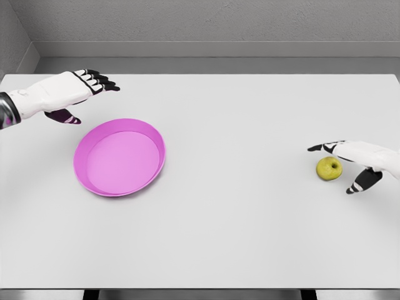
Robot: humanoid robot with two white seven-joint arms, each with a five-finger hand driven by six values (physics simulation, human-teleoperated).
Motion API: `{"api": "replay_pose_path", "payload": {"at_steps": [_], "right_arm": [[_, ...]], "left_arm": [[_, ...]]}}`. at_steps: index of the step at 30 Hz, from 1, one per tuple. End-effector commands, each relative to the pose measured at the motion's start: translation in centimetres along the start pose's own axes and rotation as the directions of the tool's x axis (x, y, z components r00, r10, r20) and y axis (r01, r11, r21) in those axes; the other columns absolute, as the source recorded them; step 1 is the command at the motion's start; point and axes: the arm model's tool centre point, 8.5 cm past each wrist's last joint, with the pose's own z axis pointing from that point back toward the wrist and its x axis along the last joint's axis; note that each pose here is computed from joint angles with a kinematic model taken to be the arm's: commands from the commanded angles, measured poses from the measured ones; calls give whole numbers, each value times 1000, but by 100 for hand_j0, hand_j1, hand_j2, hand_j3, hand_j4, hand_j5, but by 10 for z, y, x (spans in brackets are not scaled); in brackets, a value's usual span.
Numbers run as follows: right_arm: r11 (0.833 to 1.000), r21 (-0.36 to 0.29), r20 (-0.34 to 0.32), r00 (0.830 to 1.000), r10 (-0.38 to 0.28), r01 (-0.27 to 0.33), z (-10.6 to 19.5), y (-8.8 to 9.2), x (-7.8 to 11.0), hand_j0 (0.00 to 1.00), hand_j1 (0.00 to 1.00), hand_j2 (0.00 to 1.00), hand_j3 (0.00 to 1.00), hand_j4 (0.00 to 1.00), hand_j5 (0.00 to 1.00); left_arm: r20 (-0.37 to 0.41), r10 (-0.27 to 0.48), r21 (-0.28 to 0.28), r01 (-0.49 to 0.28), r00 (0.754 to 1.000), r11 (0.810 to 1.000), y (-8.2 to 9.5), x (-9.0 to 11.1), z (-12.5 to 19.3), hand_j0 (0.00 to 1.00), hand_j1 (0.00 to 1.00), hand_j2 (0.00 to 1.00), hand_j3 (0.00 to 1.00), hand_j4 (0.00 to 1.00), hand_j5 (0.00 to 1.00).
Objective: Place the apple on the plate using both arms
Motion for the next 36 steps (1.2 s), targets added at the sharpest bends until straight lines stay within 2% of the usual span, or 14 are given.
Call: {"api": "replay_pose_path", "payload": {"at_steps": [1,4,5,8,18,19,20,24,27,33,36], "right_arm": [[999,14,-47,998,-44,44,-5,7,-4,100,100,100,100,100,100],[999,6,-65,997,-46,47,-7,1,-8,100,100,100,100,100,100],[998,6,-72,996,-55,56,-14,-2,-4,100,100,100,100,100,100],[998,30,-74,996,-53,55,-24,2,0,100,100,100,100,100,100],[997,30,-84,995,-62,65,-27,4,-4,100,100,100,100,100,100],[997,32,-85,994,-61,64,-27,5,-4,92,92,92,92,92,92],[997,32,-84,995,-61,64,-27,5,-4,76,76,76,76,76,76],[997,36,-83,995,-58,61,-28,6,-3,55,55,55,55,55,55],[998,38,-81,995,-56,59,-27,6,-3,46,46,46,46,46,46],[998,33,-73,996,-47,50,-27,2,1,39,39,39,39,39,39],[999,30,-69,997,-43,46,-27,0,2,39,39,39,39,39,39]], "left_arm": [[-1,-3,0,3,1000,1000,0,0,-1,100,100,100,100,100,100],[0,-2,-1,2,1000,1000,-1,0,-1,100,100,100,100,100,100],[2,-3,0,3,1000,1000,0,1,-1,100,100,100,100,100,100],[2,-3,0,3,1000,1000,0,1,-1,100,100,100,100,100,100],[0,-2,2,2,1000,1000,0,1,-1,100,100,100,100,100,100],[1,-1,0,1,1000,1000,0,1,-1,100,100,100,100,100,100],[1,-1,0,1,1000,1000,0,1,-1,100,100,100,100,100,100],[2,-3,0,3,1000,1000,0,1,-1,100,100,100,100,100,100],[2,-3,0,3,1000,1000,0,1,-1,100,100,100,100,100,100],[2,-3,0,3,1000,1000,0,1,-1,100,100,100,100,100,100],[0,-4,1,4,1000,1000,0,1,0,100,100,100,100,100,100]]}}
